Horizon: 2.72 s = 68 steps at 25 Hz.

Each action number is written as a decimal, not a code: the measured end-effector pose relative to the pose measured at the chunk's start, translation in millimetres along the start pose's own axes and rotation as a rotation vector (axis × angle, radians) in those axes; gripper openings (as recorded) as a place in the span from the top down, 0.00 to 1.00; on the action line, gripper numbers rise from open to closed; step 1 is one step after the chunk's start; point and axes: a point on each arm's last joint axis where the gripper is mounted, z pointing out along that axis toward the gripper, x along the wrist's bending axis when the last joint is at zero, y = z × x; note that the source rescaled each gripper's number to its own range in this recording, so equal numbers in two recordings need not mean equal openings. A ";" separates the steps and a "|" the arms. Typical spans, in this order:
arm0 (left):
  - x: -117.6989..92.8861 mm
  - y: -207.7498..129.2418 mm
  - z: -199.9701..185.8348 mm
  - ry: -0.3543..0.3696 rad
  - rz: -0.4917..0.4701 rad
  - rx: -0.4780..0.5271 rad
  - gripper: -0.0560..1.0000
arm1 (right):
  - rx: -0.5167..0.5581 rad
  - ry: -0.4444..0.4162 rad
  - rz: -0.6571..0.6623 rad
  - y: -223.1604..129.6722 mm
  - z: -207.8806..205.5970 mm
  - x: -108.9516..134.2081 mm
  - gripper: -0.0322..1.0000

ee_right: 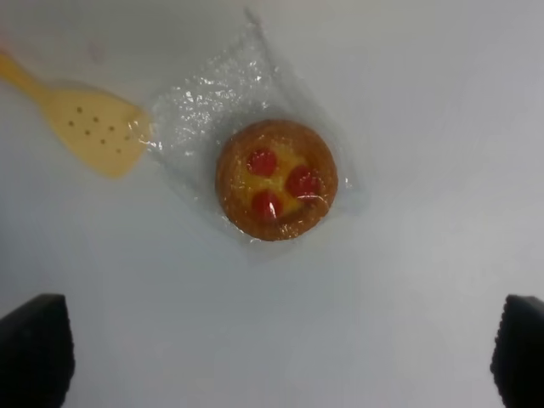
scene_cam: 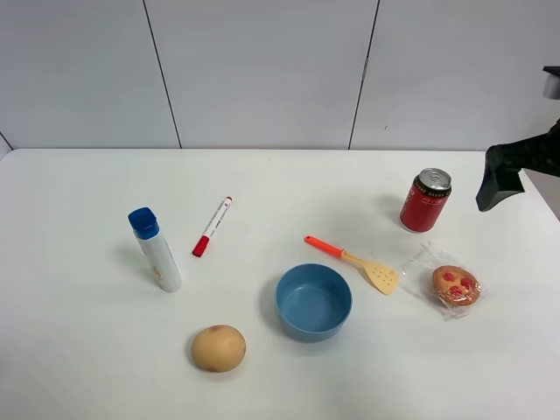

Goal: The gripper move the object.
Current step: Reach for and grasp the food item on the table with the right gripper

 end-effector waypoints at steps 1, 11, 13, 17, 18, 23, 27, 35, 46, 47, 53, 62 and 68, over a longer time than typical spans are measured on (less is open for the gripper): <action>0.0 0.0 0.0 0.000 0.000 0.000 0.00 | 0.012 -0.002 -0.001 1.7 3.8 -0.3 0.00; 0.0 0.0 0.0 0.000 0.000 0.000 0.00 | 0.160 -0.003 0.000 -14.9 40.2 -0.7 0.00; 0.0 0.0 0.0 0.000 0.000 0.000 0.00 | 0.193 -0.003 0.000 -24.3 52.9 -0.8 0.00; 0.0 0.0 0.0 0.000 0.000 0.000 0.00 | 0.224 0.001 0.003 -38.2 71.3 -0.5 0.00; 0.0 0.0 0.0 0.000 0.000 0.000 0.00 | 0.229 0.006 0.007 -40.6 74.1 0.0 0.00; 0.0 0.0 0.0 0.000 0.000 0.000 0.00 | 0.224 0.056 0.014 -41.2 75.7 4.5 0.00; 0.0 0.0 0.0 0.000 0.000 0.000 0.00 | 0.219 0.093 0.006 -40.8 75.3 7.8 0.00; 0.0 0.0 0.0 0.000 0.000 0.000 0.00 | 0.109 0.062 -0.022 -31.4 77.6 4.8 0.00; 0.0 0.0 0.0 0.000 0.000 0.000 0.00 | -0.031 -0.012 -0.058 -38.5 103.5 -1.8 0.00; 0.0 0.0 0.0 0.000 0.000 0.000 0.00 | -0.040 -0.012 -0.058 -43.4 109.8 -1.8 0.00; 0.0 0.0 0.0 0.000 0.000 0.000 0.00 | -0.115 -0.015 -0.058 -58.2 129.3 -1.9 0.00; -0.1 0.0 0.0 -0.001 0.000 0.000 0.00 | -0.058 -0.013 -0.057 -54.5 164.0 -2.3 0.00; -0.1 0.0 -0.1 -0.001 0.000 -0.001 0.00 | -0.032 -0.012 -0.057 -54.1 179.1 -2.4 0.00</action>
